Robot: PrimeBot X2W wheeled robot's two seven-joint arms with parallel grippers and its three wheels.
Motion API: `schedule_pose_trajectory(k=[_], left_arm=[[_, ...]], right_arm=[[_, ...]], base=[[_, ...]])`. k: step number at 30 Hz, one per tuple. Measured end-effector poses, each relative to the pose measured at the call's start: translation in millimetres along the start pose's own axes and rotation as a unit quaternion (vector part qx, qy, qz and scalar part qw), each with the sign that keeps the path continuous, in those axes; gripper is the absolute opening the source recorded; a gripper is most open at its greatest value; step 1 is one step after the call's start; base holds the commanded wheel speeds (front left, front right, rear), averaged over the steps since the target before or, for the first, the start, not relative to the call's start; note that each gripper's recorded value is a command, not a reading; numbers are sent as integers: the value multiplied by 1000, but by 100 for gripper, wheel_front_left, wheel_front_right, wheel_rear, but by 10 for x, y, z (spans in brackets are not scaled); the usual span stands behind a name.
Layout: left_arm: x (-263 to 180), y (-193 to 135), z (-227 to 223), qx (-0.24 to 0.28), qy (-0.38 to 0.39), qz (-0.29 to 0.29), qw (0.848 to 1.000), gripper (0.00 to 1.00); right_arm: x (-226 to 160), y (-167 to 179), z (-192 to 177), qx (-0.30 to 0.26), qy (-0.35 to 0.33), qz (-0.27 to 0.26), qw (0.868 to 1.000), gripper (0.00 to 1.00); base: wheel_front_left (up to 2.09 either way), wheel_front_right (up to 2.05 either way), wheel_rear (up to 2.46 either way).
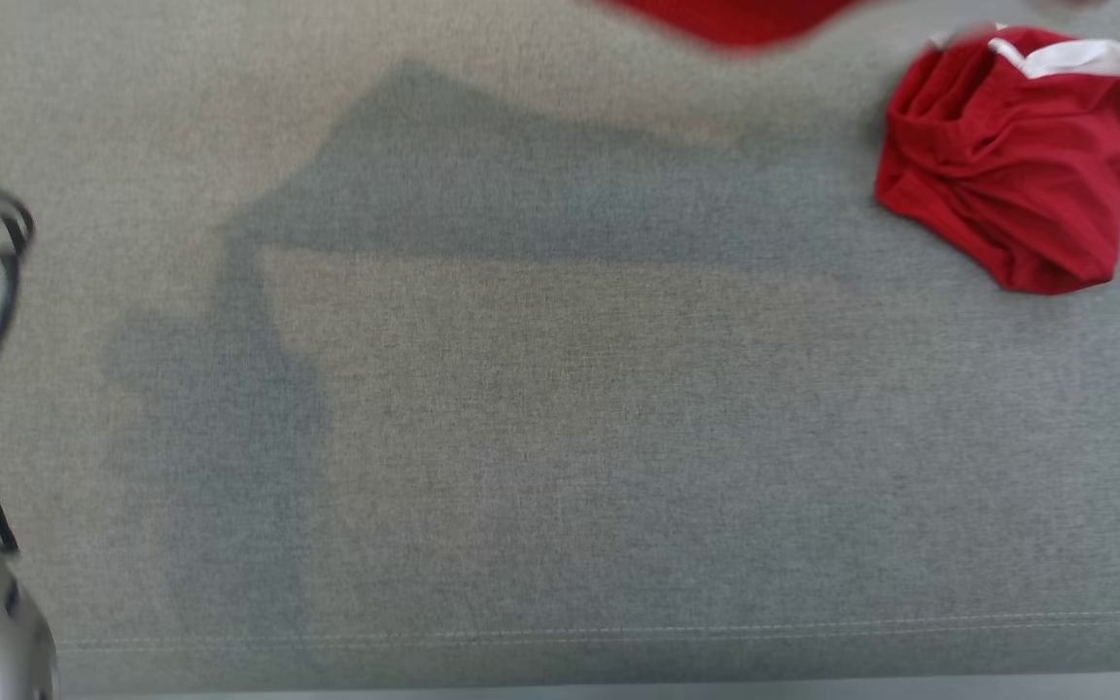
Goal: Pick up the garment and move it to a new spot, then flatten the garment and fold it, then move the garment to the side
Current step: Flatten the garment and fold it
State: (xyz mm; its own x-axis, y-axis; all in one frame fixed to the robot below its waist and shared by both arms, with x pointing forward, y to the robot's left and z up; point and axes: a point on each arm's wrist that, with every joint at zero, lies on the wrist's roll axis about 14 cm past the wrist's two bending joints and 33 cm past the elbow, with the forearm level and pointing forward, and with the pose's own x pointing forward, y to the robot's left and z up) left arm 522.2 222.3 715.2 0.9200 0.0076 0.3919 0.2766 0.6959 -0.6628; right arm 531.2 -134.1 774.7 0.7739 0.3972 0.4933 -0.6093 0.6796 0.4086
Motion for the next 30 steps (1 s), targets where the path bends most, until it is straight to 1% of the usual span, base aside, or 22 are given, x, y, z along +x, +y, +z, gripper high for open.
schedule_pose_trajectory(k=[2, 3, 5, 6, 8, 10, 12, 13, 15, 16, 18, 20, 21, 23, 25, 26, 30], left_arm=[[209, -122, 162, 9, -50, -15, 999, 0], [287, -159, 250, 22, -71, -21, 997, 0], [403, -144, 344, 42, -97, -22, 994, 0], [446, -130, 337, 47, -100, -23, 994, 0], [512, -85, 268, 51, -98, -24, 994, 0], [554, -28, 161, 60, -90, -26, 994, 0], [581, 65, -59, 57, -68, -26, 996, 0], [507, 296, -468, 34, -26, -7, 999, 0], [215, 696, -1050, 16, 45, 40, 998, 0], [-1, 925, -1297, 3, 76, 74, 994, 0], [-500, 1352, -1632, -22, 120, 147, 982, 0], [-959, 1648, -1754, -16, 148, 202, 968, 0], [-1139, 1760, -1749, -13, 152, 226, 962, 0], [-1408, 1888, -1706, -4, 159, 256, 954, 0], [-1555, 1932, -1598, -6, 146, 273, 951, 0], [-1598, 1923, -1549, -9, 139, 276, 951, 0], [-1664, 1804, -1433, -20, 124, 269, 955, 0]], right_arm=[[198, 2, 224, -18, -54, 9, 998, 0], [281, 0, 266, -29, -67, 13, 997, 0], [423, 24, 213, -38, -72, 25, 996, 0], [478, 52, 138, -41, -67, 33, 996, 0], [571, 91, -85, -28, -46, 47, 997, 0], [591, 89, -425, -20, -4, 56, 998, 0], [555, 15, -756, 5, 29, 52, 998, 0], [390, -135, -1185, 41, 75, 38, 996, 0], [69, -359, -1722, 98, 133, -5, 986, 0], [-146, -435, -1995, 124, 166, -24, 978, 0], [-591, -526, -2421, 178, 210, -73, 959, 0], [-1012, -520, -2700, 208, 248, -104, 940, 0], [-1177, -507, -2777, 219, 260, -119, 933, 0], [-1431, -433, -2865, 234, 280, -132, 922, 0], [-1576, -361, -2861, 250, 281, -143, 915, 0], [-1632, -311, -2848, 254, 283, -142, 914, 0], [-1769, -236, -2718, 249, 274, -146, 917, 0]], base=[[0, 0, 0], [0, 0, 0], [0, 0, 0], [0, 0, 0], [0, 0, 0], [0, 0, 0], [0, 0, 0], [0, 0, 0], [0, 0, 0], [0, 0, 0], [0, 0, 0], [0, 0, 0], [0, 0, 0], [0, 0, 0], [0, 0, 0], [0, 0, 0], [0, 0, 0]])
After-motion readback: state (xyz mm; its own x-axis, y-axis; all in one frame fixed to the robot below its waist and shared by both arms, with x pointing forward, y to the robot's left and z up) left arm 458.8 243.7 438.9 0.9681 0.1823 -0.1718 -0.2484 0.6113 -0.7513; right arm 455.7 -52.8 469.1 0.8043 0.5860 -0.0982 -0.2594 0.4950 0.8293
